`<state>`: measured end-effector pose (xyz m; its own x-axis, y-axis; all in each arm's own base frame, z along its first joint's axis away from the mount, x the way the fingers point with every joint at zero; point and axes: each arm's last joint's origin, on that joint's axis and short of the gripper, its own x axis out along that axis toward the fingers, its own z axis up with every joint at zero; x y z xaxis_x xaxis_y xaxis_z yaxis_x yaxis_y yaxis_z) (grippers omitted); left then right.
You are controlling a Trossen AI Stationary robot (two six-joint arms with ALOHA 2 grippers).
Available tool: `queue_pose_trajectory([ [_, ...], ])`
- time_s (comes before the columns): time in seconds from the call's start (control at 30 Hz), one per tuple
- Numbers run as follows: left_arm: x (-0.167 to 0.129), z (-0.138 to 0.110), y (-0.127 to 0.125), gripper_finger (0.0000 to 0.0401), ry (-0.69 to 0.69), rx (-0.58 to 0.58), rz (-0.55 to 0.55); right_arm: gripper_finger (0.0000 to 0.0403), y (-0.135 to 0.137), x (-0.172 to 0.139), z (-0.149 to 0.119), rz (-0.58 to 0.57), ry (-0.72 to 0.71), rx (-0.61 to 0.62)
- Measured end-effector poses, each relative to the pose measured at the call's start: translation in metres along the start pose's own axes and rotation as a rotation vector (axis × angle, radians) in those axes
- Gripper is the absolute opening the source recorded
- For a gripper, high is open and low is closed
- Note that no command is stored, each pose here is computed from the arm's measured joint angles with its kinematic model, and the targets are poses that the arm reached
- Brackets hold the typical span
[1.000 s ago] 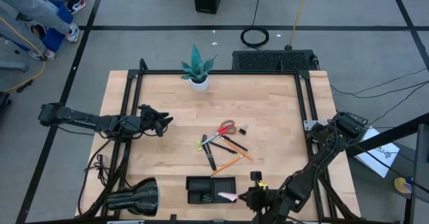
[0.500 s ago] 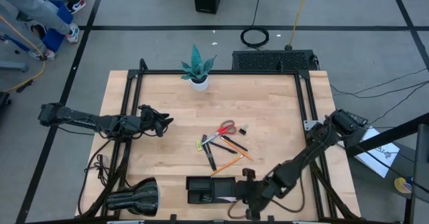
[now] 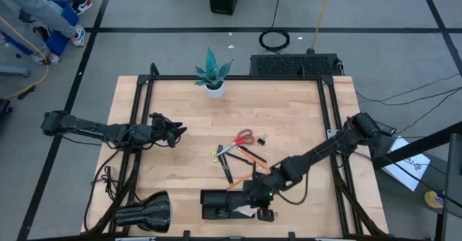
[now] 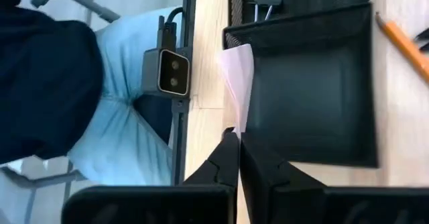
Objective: Pick and place office supplies into organizer
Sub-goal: Put the pink sticky notes into the black desk organizer
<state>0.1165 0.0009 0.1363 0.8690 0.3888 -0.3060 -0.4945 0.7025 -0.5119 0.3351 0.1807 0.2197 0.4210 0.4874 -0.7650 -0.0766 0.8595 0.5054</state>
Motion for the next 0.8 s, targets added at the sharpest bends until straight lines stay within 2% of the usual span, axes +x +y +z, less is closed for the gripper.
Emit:
queue_pose_trajectory([
  [0.33, 0.0, 0.0, 0.0, 0.0212, 0.006, 0.005, -0.006, 0.0, -0.024, -0.001, 0.014, 0.096, 0.05, -0.038],
  [0.5, 0.0, 0.0, 0.0, 0.0212, 0.005, 0.014, -0.007, 0.0, -0.029, 0.006, 0.015, 0.089, 0.047, -0.08],
  [0.67, 0.0, 0.0, -0.001, 0.0212, 0.002, 0.01, -0.012, 0.0, -0.038, 0.011, 0.015, 0.088, 0.082, -0.056],
  [0.8, 0.0, 0.0, -0.001, 0.0212, 0.001, 0.016, -0.012, 0.0, -0.037, 0.013, 0.019, 0.11, 0.046, -0.096],
])
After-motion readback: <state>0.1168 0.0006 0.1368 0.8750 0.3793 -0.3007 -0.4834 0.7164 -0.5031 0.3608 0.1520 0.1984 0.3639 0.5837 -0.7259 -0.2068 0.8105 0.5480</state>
